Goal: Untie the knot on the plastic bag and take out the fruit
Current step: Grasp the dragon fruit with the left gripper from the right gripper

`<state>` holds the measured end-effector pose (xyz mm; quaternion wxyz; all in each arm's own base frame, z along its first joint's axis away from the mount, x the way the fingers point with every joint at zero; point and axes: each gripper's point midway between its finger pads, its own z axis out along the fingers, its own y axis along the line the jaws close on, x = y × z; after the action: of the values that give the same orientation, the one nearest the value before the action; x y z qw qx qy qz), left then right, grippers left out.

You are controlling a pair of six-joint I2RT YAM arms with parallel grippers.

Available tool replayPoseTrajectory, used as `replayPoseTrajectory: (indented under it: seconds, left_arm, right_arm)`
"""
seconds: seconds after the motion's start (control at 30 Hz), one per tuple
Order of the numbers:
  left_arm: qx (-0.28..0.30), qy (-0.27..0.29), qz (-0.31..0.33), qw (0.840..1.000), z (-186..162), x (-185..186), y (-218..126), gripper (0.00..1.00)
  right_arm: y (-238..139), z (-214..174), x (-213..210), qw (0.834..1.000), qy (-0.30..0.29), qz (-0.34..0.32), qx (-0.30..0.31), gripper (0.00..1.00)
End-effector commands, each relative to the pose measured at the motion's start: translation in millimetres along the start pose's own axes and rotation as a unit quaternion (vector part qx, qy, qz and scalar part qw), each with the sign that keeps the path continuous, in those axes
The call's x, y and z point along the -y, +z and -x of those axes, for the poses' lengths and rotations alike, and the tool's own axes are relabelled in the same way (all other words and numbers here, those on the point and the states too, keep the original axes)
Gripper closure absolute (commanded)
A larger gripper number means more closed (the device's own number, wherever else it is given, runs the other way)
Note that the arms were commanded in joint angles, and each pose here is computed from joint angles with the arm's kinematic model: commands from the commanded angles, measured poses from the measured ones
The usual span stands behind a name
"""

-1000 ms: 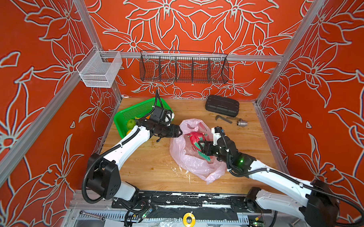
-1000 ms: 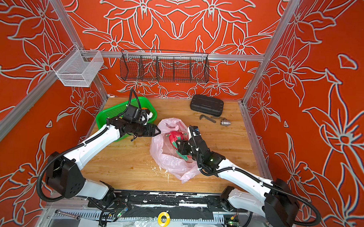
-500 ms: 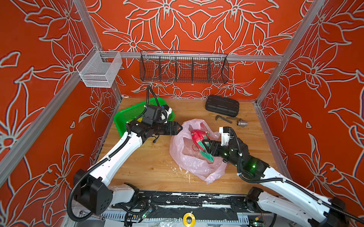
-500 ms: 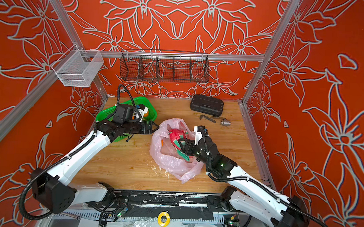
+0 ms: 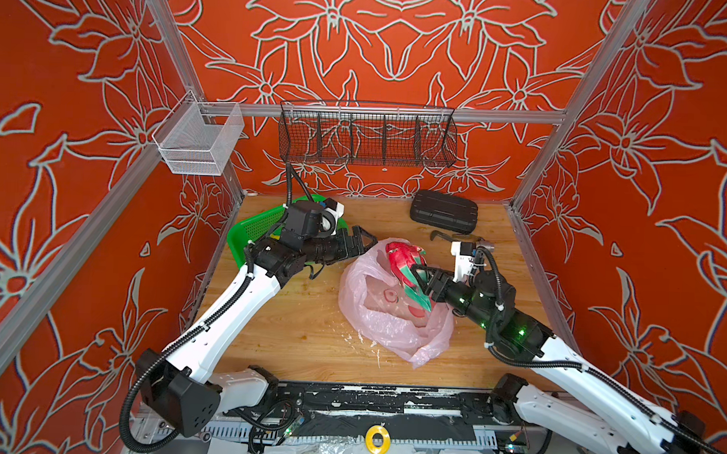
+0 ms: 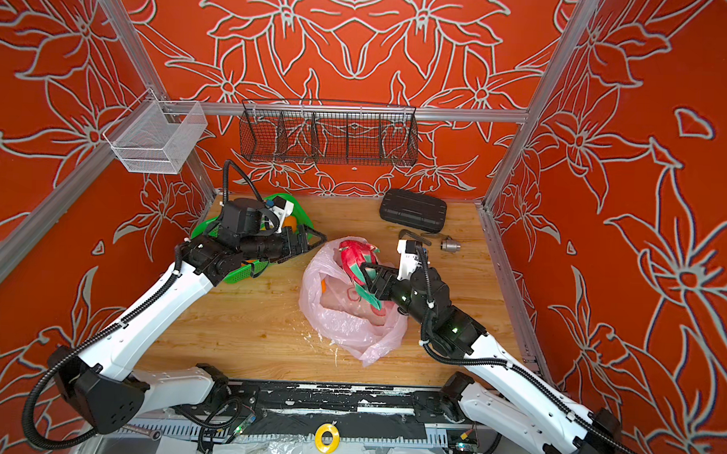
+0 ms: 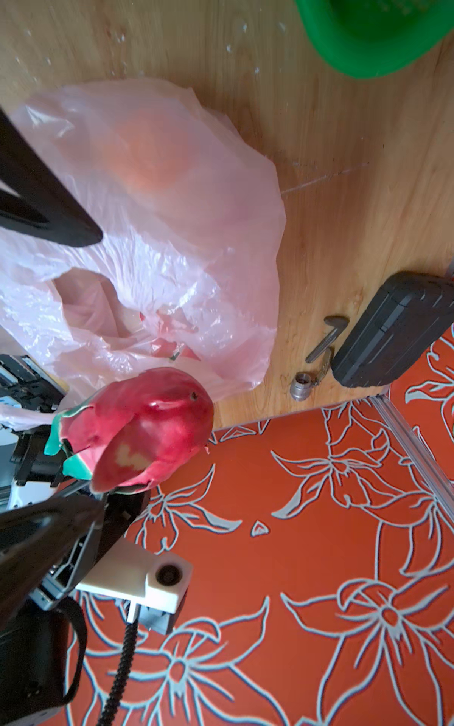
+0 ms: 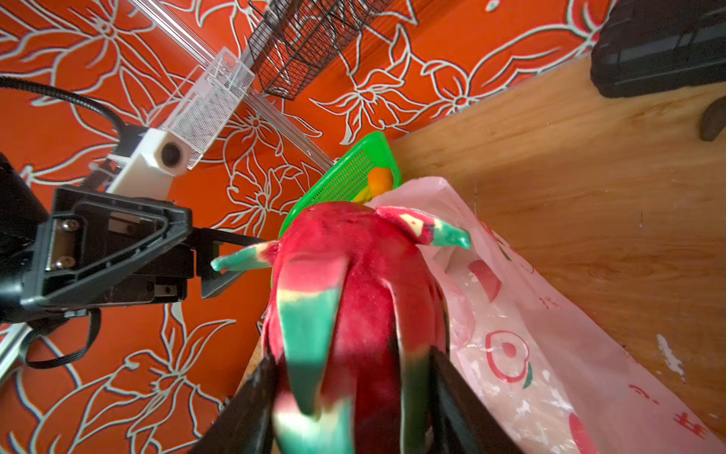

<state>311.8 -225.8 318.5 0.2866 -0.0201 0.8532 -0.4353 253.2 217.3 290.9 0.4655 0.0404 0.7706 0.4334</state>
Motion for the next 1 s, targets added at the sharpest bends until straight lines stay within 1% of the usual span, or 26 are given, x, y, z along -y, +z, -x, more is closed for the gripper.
replayPoseTrajectory:
  seconds: [0.0, 0.2, 0.4, 0.5, 0.63, 0.73, 0.97]
  left_arm:
    - [0.002, -0.017, -0.054, 0.998, 7, 32, 2, 0.02]
    - [0.006, -0.014, -0.097, 0.995, 16, 64, 6, 0.03]
    - [0.004, -0.035, -0.119, 0.992, 25, 81, 17, 0.03]
    - [-0.003, -0.046, -0.121, 0.992, 28, 84, 25, 0.02]
    - [-0.01, -0.045, -0.095, 0.994, 27, 80, 38, 0.02]
    - [-0.015, -0.046, -0.087, 0.995, 25, 80, 47, 0.02]
    - [-0.041, -0.044, -0.08, 0.995, 14, 80, 66, 0.03]
  right_arm:
    - [-14, 45, -42, 0.996, -0.003, 0.063, 0.065, 0.64]
    - [-4, 63, -59, 0.994, -0.027, 0.08, 0.067, 0.64]
    - [6, 71, -71, 0.993, -0.034, 0.098, 0.064, 0.65]
    - [9, 71, -75, 0.992, -0.037, 0.106, 0.063, 0.65]
    - [11, 73, -78, 0.991, -0.05, 0.108, 0.063, 0.66]
    - [10, 76, -79, 0.99, -0.058, 0.109, 0.073, 0.66]
    - [8, 86, -72, 0.989, -0.068, 0.087, 0.1, 0.66]
